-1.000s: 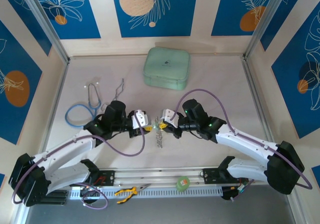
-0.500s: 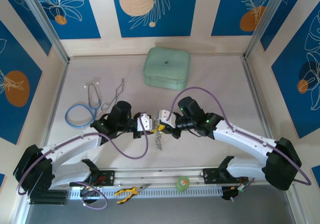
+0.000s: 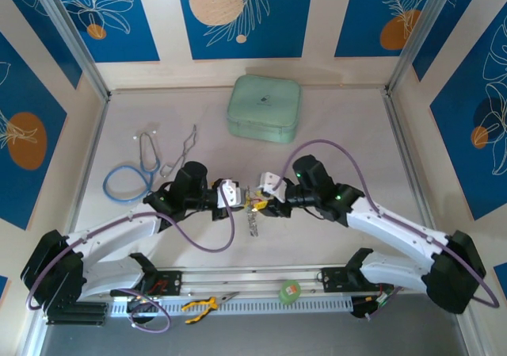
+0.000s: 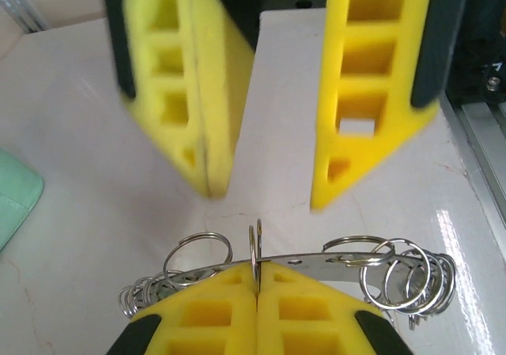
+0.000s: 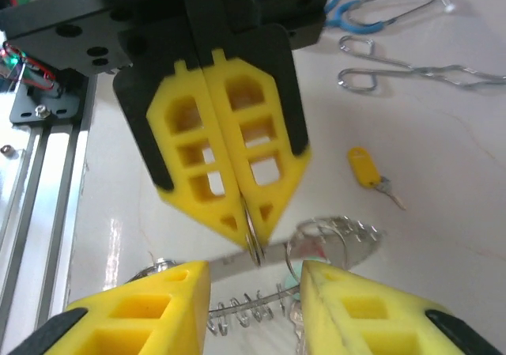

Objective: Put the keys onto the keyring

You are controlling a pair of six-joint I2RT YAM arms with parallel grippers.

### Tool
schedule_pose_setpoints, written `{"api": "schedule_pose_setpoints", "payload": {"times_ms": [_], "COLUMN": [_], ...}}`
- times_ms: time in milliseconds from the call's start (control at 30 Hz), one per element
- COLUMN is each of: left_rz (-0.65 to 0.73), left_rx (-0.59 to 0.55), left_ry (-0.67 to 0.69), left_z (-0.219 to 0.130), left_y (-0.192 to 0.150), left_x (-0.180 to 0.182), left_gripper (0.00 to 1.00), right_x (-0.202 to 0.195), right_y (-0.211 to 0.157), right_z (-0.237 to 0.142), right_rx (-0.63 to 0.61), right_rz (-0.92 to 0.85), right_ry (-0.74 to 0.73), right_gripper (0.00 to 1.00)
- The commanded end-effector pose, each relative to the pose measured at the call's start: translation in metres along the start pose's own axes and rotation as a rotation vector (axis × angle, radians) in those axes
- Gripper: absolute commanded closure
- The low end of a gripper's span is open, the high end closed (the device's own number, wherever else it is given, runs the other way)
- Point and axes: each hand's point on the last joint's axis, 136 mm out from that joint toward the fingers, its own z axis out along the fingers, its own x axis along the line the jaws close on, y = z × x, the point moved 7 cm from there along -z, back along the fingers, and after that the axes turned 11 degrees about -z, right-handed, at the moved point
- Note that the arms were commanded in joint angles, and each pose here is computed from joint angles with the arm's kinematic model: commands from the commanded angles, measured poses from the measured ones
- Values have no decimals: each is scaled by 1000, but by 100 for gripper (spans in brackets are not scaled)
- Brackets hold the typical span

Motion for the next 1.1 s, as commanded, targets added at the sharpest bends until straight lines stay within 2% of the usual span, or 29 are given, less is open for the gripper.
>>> {"api": "schedule_pose_setpoints", "payload": {"times_ms": [0,300,867,1067], "left_rz": [0,-52,-51,-45], "left_rx": [-63,-49,-56,-60], "left_ry": [21,-1,-59,-59], "left_z": [-3,-1,1,3], "left_y": [14,14,14,16], "left_x": [2,1,-4,-3], "left_gripper": [100,100,100,100], "right_x": [1,1,1,3], "right_y": [-2,4,12,11], "right_z": [-12,-2,13,15], "right_rx": [-100,-95,-126,-119], "right_rz": [44,4,-22,-28], "right_ry": [-28,-12,40,71], "right_gripper": [63,67,80,97]}}
